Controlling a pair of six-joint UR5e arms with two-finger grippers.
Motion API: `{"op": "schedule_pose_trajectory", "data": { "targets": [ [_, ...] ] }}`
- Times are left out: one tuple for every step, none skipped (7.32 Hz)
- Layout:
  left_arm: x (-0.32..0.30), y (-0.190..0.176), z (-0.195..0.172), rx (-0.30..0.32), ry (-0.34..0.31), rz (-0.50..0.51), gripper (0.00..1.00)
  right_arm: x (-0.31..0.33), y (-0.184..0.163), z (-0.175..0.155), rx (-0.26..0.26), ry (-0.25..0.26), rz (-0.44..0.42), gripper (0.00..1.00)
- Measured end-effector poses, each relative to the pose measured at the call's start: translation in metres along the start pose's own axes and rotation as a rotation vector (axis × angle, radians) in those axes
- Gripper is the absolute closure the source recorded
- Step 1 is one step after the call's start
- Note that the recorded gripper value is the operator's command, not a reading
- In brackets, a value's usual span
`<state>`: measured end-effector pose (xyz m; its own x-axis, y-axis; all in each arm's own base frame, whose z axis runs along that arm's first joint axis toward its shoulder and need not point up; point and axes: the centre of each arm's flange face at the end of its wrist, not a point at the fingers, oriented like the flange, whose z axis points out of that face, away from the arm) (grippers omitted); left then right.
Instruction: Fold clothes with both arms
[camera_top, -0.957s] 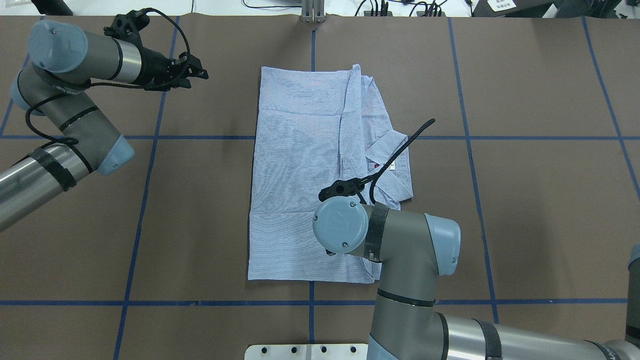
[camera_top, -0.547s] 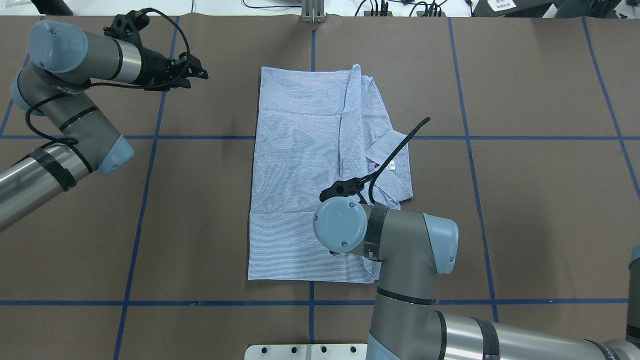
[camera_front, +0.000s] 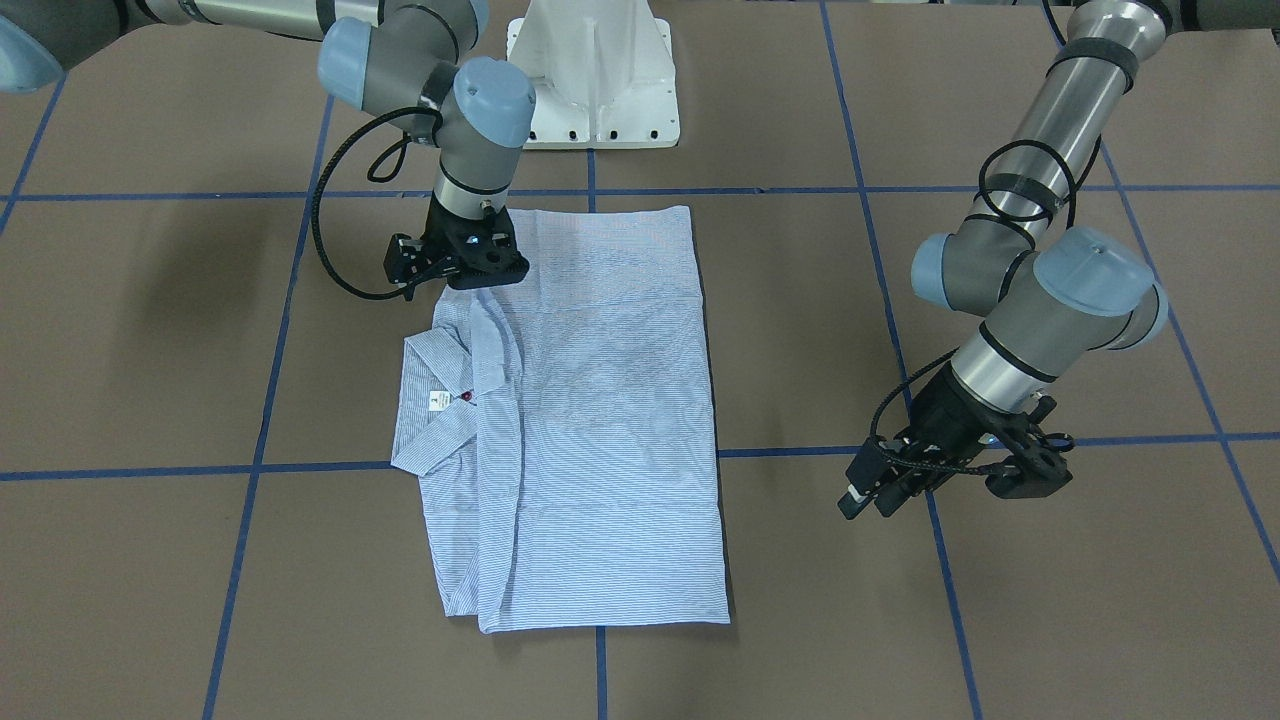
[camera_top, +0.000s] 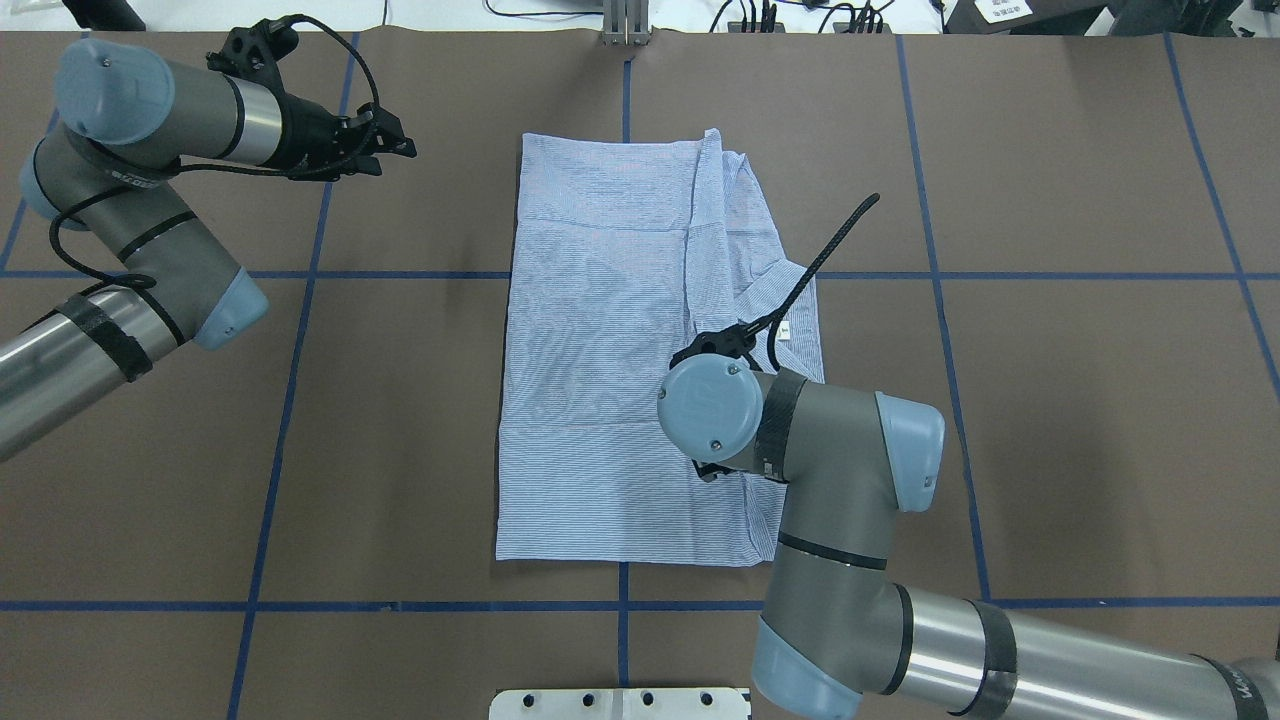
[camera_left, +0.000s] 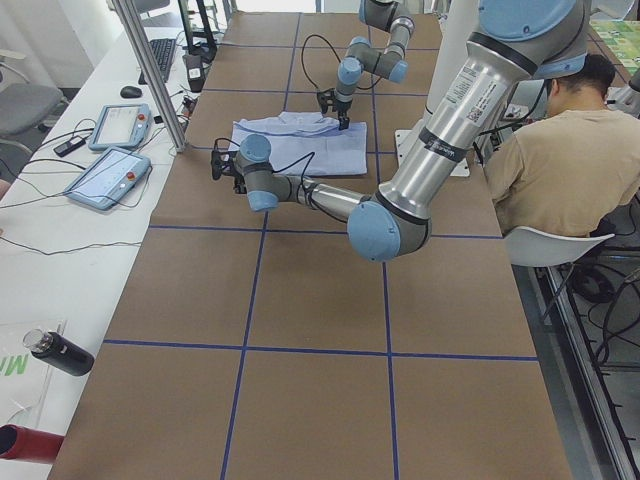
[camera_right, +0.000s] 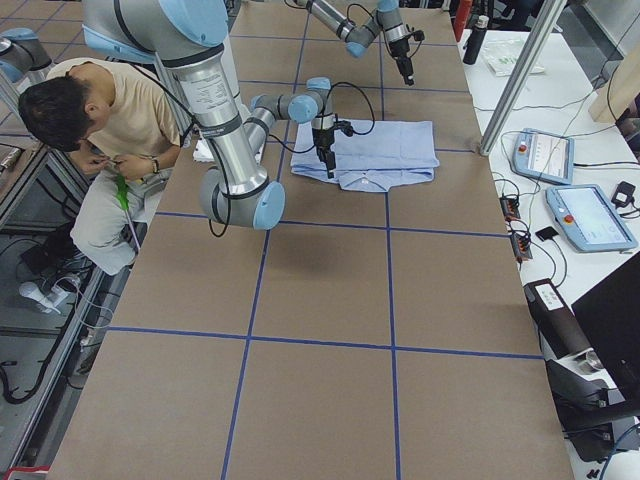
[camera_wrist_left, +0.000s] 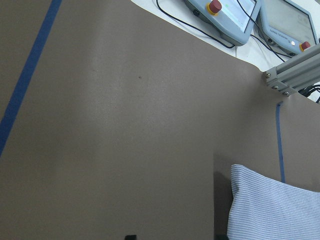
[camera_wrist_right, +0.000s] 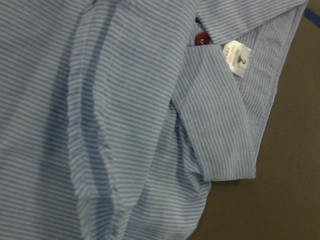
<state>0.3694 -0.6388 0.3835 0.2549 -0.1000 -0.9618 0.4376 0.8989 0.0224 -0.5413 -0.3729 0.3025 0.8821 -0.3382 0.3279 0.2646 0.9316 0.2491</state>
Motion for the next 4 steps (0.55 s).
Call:
{"op": "schedule_pose_trajectory", "data": {
  "targets": [
    [-0.002,-0.001,-0.001,0.001,-0.001,0.003,0.39,0.020,0.008,0.001,0.001,0.006,-0.014,0.03],
    [-0.002,-0.001,-0.003,0.002,0.000,0.005,0.39,0.036,0.016,-0.003,-0.002,0.013,-0.027,0.03],
    [-0.001,-0.001,-0.004,0.003,0.003,0.007,0.39,0.044,0.019,-0.007,-0.008,0.020,-0.030,0.02],
    [0.001,-0.001,-0.007,0.004,0.007,0.009,0.39,0.045,0.019,-0.013,-0.004,0.016,-0.012,0.02]
  ]
}}
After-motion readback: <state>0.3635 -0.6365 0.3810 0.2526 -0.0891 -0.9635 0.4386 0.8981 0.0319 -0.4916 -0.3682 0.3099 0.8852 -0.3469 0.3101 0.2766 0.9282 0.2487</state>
